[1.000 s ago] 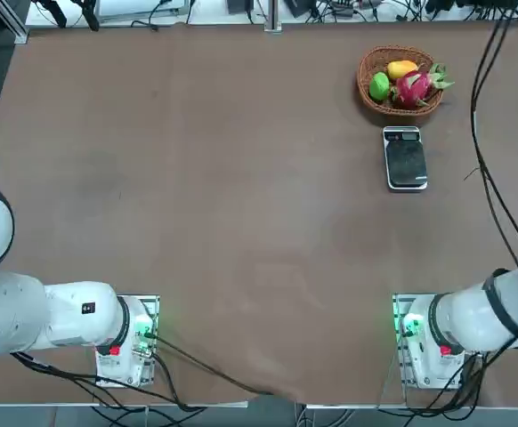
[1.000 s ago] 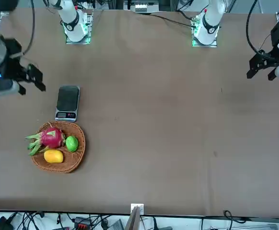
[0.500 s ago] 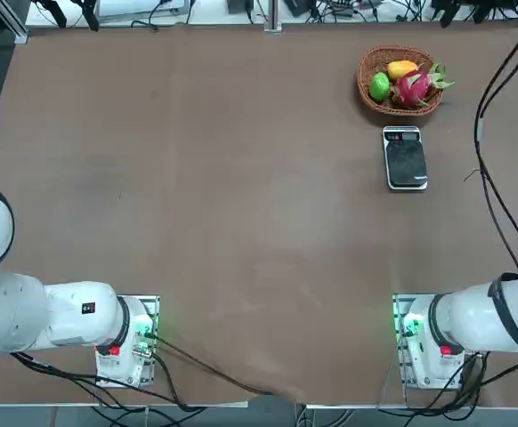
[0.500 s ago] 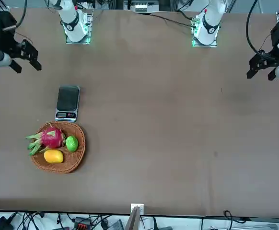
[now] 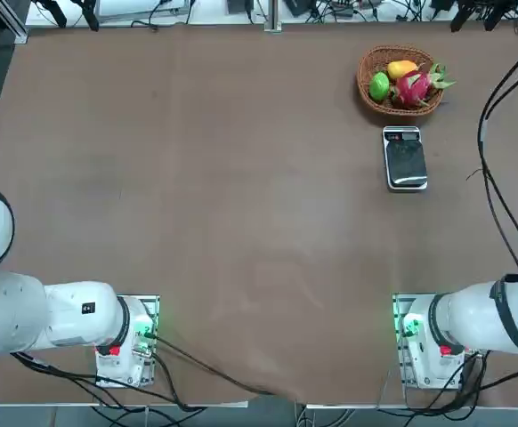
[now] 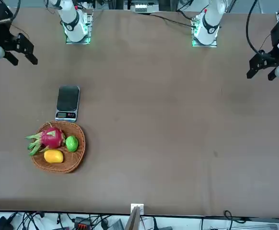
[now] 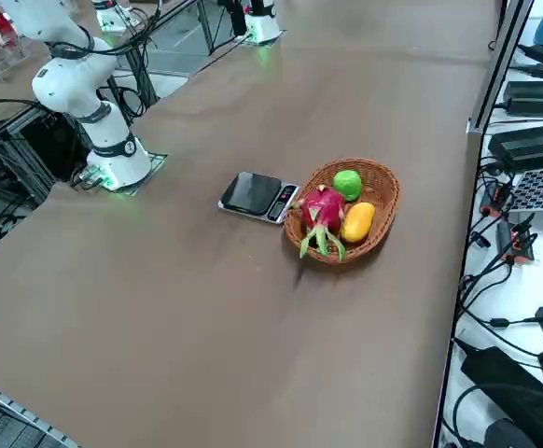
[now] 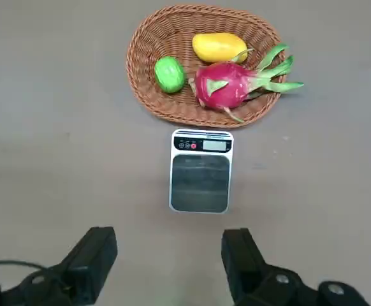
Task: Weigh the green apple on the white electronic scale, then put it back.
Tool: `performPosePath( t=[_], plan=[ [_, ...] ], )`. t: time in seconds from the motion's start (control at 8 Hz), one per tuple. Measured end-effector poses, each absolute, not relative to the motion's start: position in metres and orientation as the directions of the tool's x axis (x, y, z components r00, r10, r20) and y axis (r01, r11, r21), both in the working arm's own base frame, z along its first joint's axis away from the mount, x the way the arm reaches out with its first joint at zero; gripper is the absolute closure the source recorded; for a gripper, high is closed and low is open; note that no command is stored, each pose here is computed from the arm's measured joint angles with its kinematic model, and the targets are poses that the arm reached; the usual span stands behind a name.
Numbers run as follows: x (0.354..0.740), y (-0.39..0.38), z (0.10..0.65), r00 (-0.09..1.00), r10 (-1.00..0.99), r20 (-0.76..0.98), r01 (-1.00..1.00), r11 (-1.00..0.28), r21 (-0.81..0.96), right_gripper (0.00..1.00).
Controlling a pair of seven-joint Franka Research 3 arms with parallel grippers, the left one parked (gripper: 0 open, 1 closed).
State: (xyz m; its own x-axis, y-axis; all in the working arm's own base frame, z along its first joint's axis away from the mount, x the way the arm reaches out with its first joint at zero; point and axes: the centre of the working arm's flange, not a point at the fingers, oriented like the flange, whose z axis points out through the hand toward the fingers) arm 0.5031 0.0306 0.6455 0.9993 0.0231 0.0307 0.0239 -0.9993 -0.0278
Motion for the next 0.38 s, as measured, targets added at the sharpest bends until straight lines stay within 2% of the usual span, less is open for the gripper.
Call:
performPosePath(
  t=[0.38],
  plan=[
    [0.5020, 0.0291, 0.6497, 0.999, 0.026, 0.041, 0.028, -0.999, -0.028, 0.00]
  ],
)
